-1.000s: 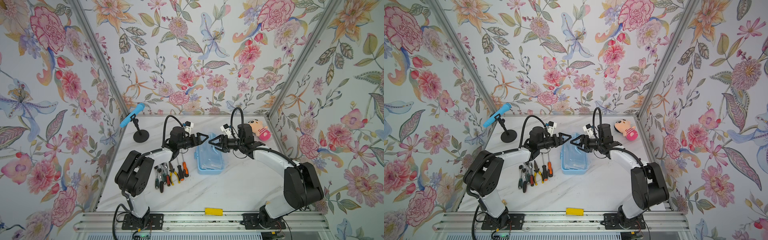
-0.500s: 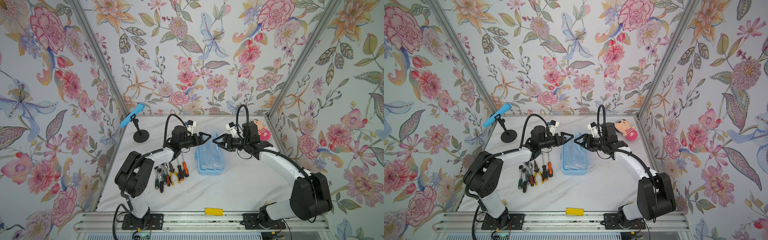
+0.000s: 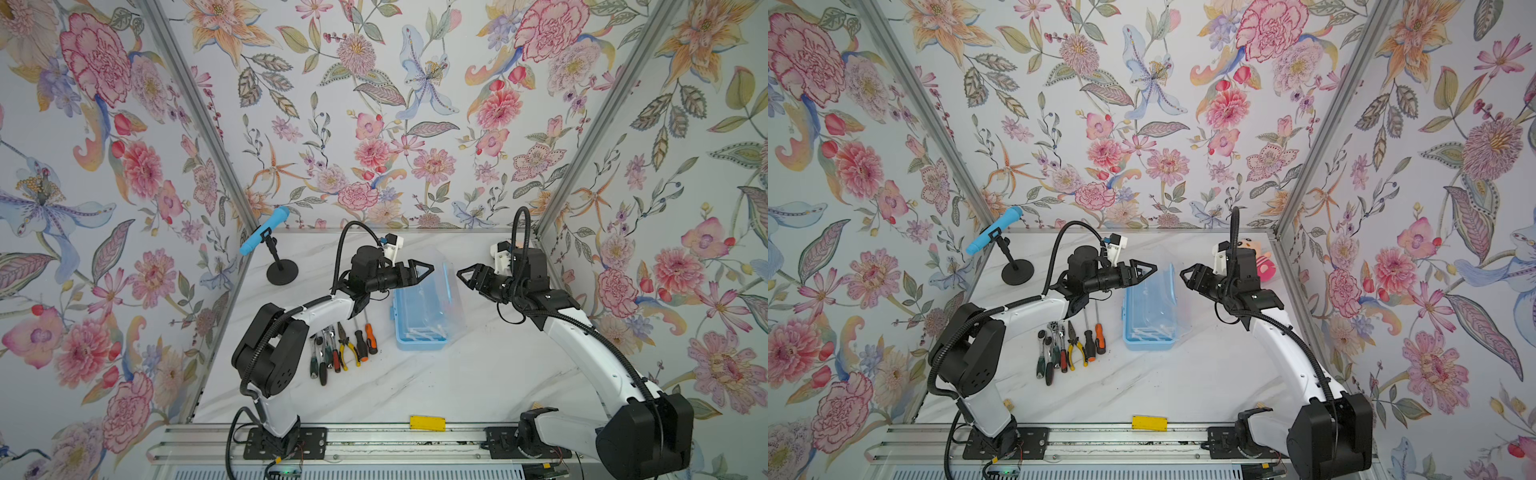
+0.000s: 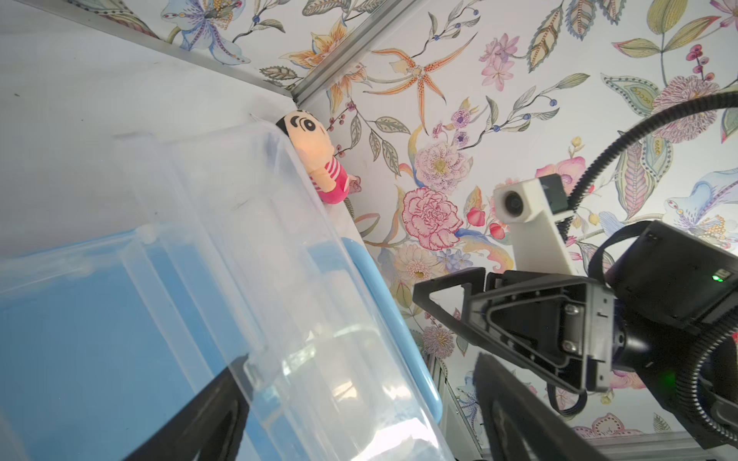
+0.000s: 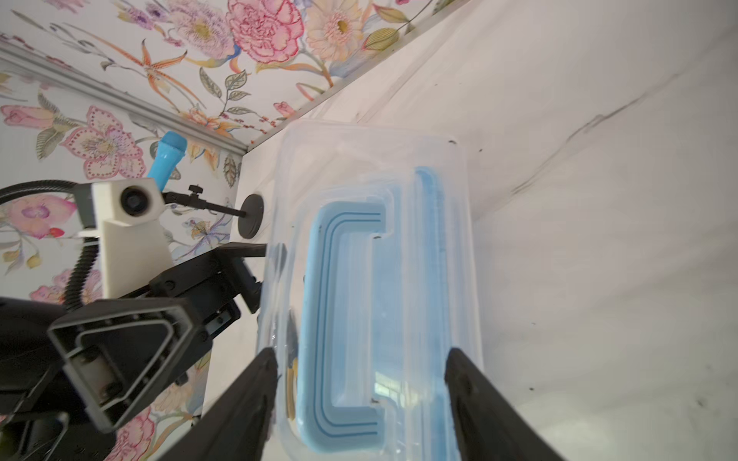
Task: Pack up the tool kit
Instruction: 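Lift and swing the clear lid open away from the tools with the right gripper, then release the lid with the right gripper while the left lowers toward the ratchets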
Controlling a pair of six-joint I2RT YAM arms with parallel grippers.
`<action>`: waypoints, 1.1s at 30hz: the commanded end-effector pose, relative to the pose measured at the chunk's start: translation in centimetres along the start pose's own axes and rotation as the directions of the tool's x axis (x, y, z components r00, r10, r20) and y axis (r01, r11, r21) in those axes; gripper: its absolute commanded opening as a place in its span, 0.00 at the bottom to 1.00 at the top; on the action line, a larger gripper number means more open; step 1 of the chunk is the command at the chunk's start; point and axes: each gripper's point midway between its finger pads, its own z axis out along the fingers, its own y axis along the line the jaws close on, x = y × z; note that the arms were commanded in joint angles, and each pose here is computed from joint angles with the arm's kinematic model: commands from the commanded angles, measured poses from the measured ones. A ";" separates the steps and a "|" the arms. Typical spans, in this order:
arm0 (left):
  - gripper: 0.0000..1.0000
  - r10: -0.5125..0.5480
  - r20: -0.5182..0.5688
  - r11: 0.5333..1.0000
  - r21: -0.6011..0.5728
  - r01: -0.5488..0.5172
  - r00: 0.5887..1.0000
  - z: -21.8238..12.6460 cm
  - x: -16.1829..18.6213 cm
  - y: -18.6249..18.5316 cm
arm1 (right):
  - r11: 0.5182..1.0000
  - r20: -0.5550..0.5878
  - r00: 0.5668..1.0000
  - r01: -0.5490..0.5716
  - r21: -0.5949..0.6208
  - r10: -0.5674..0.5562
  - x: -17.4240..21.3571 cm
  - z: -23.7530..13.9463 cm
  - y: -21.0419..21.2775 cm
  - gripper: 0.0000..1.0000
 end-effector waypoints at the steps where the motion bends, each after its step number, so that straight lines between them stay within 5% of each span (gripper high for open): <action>1: 0.90 0.056 0.004 0.997 0.048 -0.056 0.998 0.6 -0.7 -3.4 | 0.990 0.012 0.999 -0.042 0.138 0.041 1.0 -0.9 -3.6 0.68; 15: 0.89 0.092 -0.100 0.987 0.142 -0.077 0.991 8.0 1.2 -7.4 | 0.976 0.183 0.982 -0.079 0.205 0.041 -0.6 -7.1 -5.9 0.72; 23: 0.90 0.125 -0.066 0.987 0.109 -0.118 0.990 6.5 -0.5 -7.2 | 0.975 0.163 0.985 -0.090 0.204 0.057 -0.2 -6.8 -6.5 0.72; 29: 0.92 0.193 -0.042 0.979 -0.056 -0.195 0.980 3.9 -2.1 -5.1 | 0.978 0.148 0.989 -0.028 0.205 -0.002 -0.4 -6.8 -5.2 0.68; 33: 0.93 0.226 -0.033 0.934 -0.275 -0.226 0.974 -0.5 -1.8 -0.7 | 0.970 0.104 0.989 0.074 0.232 -0.101 0.7 -5.5 -3.4 0.65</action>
